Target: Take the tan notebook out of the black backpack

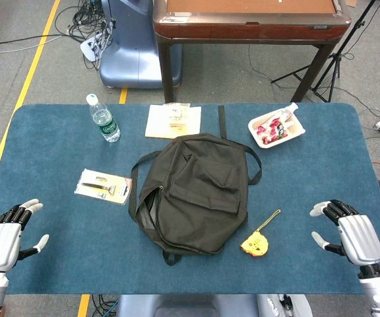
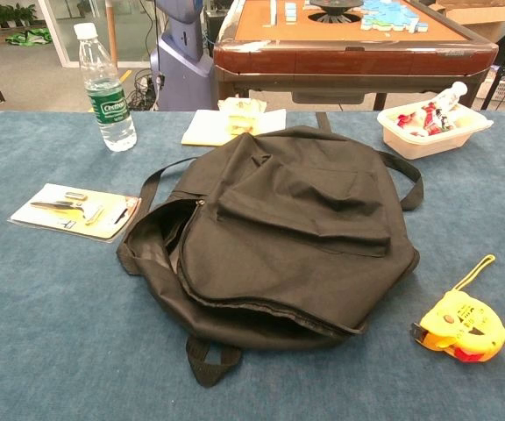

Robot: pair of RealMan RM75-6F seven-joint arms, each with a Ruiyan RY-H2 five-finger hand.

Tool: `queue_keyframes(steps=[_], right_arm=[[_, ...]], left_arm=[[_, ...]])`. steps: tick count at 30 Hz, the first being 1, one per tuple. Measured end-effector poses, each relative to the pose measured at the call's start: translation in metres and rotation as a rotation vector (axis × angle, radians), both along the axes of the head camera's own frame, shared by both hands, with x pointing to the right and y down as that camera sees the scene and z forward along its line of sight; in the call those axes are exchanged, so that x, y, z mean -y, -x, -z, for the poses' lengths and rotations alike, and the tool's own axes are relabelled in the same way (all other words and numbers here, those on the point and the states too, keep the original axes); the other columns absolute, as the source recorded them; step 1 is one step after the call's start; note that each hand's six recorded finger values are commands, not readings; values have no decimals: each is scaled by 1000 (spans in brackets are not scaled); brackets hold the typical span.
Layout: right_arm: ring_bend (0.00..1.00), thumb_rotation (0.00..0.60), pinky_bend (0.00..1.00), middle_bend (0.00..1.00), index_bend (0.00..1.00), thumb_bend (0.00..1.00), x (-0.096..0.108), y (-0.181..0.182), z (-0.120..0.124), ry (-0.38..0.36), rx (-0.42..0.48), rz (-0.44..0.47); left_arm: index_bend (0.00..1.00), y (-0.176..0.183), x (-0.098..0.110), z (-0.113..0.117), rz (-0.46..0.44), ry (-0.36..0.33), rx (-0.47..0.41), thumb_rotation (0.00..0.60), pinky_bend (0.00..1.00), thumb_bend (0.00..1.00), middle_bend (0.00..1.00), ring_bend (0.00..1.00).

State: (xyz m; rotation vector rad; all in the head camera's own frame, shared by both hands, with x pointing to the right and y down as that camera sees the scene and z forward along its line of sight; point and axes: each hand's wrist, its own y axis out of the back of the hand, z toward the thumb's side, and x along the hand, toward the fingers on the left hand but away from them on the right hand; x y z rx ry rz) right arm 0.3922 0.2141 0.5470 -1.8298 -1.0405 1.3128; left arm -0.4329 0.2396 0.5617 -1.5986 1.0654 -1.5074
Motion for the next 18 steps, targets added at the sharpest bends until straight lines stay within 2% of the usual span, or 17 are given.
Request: queue_keyframes(steps=[9, 18], right_arm=[[250, 600, 369, 347, 429, 239, 2, 11, -3, 12, 15, 43], [247, 600, 369, 337, 412, 239, 6, 50, -13, 67, 79, 179]], left_arm=[[245, -1, 3, 1, -2, -5, -3, 600, 255, 215, 202, 187], [245, -5, 2, 4, -10, -3, -9, 600, 255, 215, 202, 187]])
